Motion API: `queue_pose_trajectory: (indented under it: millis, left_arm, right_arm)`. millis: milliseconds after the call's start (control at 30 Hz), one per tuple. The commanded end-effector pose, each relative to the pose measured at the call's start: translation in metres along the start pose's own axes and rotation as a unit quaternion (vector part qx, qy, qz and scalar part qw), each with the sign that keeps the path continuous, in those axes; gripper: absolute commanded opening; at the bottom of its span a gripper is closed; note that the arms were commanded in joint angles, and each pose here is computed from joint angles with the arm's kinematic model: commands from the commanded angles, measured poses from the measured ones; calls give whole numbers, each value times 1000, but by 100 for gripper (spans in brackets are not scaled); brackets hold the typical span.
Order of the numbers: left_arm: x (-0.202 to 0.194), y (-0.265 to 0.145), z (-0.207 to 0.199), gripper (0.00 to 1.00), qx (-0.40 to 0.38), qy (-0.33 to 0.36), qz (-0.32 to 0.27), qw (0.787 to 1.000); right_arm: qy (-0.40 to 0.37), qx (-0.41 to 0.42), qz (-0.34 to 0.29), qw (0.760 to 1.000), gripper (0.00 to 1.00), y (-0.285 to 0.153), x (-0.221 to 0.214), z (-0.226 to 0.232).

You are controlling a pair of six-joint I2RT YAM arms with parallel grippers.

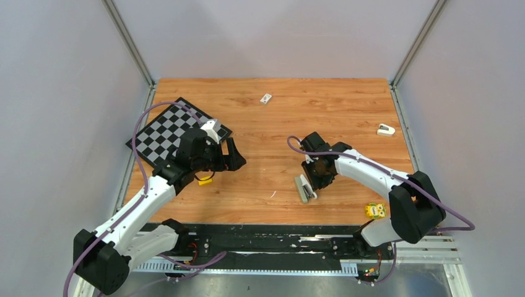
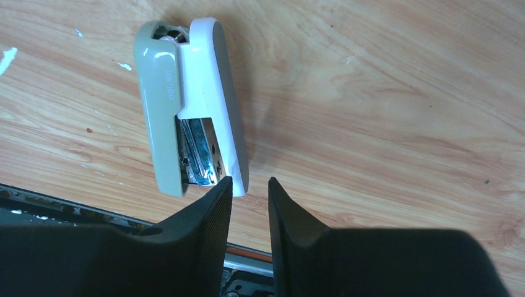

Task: Load the staples into the stapler

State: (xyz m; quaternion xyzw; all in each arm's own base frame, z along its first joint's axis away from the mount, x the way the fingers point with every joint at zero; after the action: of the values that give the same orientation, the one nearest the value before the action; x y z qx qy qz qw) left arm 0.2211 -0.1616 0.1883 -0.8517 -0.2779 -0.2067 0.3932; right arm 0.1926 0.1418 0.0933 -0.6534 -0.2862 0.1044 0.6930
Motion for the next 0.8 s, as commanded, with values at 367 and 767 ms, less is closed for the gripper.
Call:
queue_pose_trajectory:
  millis: [367,767]
  left_arm:
    - [-3,3,0,90,-7,-12,3,1000]
    - [1,9,-23,79,-71,-37,12,997]
  right_arm:
    - [-17,31,44,998,25,30,-23,10]
    - [38,105,-74,991,0,0,20,34]
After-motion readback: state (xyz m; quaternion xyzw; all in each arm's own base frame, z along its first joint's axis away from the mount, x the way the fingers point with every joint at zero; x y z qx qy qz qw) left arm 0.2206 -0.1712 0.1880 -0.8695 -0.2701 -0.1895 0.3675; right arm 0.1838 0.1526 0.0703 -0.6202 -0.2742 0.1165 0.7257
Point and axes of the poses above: each gripper's point midway between its finger pads, its own y axis out along the fingers, its own z axis along the line the jaws close on, x = y × z, the point moved 4 cm from there along -y, back along the fingers, and after that the axes turned 10 degrees about -y, right-handed, at the moved point
